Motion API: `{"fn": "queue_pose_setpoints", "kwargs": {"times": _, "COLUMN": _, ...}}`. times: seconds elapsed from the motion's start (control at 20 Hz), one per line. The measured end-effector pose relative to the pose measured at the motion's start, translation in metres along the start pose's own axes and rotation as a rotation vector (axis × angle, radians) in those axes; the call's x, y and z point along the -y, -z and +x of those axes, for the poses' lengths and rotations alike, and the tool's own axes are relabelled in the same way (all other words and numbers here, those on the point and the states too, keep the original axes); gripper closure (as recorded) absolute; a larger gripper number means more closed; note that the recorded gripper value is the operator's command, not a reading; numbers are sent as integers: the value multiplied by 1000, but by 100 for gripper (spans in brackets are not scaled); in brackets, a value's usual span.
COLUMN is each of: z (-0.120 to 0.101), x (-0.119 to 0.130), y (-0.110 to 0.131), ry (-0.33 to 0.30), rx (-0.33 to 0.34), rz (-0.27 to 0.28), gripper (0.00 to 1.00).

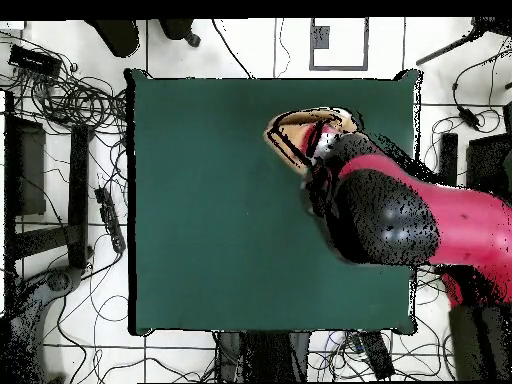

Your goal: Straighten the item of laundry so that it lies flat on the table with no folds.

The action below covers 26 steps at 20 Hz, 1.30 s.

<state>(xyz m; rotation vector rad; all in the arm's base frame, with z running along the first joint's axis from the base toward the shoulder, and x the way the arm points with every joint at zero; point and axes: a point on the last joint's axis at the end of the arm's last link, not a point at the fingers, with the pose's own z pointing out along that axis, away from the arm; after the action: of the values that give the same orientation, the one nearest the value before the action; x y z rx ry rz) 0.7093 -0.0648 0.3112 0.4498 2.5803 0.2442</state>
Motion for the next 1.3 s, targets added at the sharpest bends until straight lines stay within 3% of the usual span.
{"fn": "queue_pose_setpoints", "kwargs": {"times": 0.1, "z": -2, "x": 14, "y": -1, "ry": 7, "rx": 22, "rz": 22, "gripper": 100}}
{"fn": "queue_pose_setpoints", "kwargs": {"times": 0.3, "z": 10, "x": 16, "y": -8, "ry": 144, "rx": 38, "rz": 124, "gripper": 100}}
{"fn": "queue_pose_setpoints", "kwargs": {"times": 0.35, "z": 20, "x": 6, "y": -12, "ry": 238, "rx": 32, "rz": 179, "gripper": 100}}
{"fn": "queue_pose_setpoints", "kwargs": {"times": 0.5, "z": 40, "x": -24, "y": -18, "ry": 424, "rx": -5, "rz": 290, "gripper": 100}}
{"fn": "queue_pose_setpoints", "kwargs": {"times": 0.7, "z": 58, "x": -65, "y": -19, "ry": 576, "rx": -63, "rz": 403, "gripper": 100}}
{"fn": "queue_pose_setpoints", "kwargs": {"times": 0.75, "z": 65, "x": -85, "y": -17, "ry": 627, "rx": -90, "rz": 455, "gripper": 100}}
{"fn": "queue_pose_setpoints", "kwargs": {"times": 0.9, "z": 71, "x": -117, "y": -16, "ry": 686, "rx": -126, "rz": 537, "gripper": 100}}
{"fn": "queue_pose_setpoints", "kwargs": {"times": 1.0, "z": 72, "x": -125, "y": -16, "ry": 699, "rx": -133, "rz": 561, "gripper": 100}}
{"fn": "queue_pose_setpoints", "kwargs": {"times": 1.3, "z": 73, "x": -157, "y": -24, "ry": 779, "rx": -151, "rz": 735, "gripper": 100}}
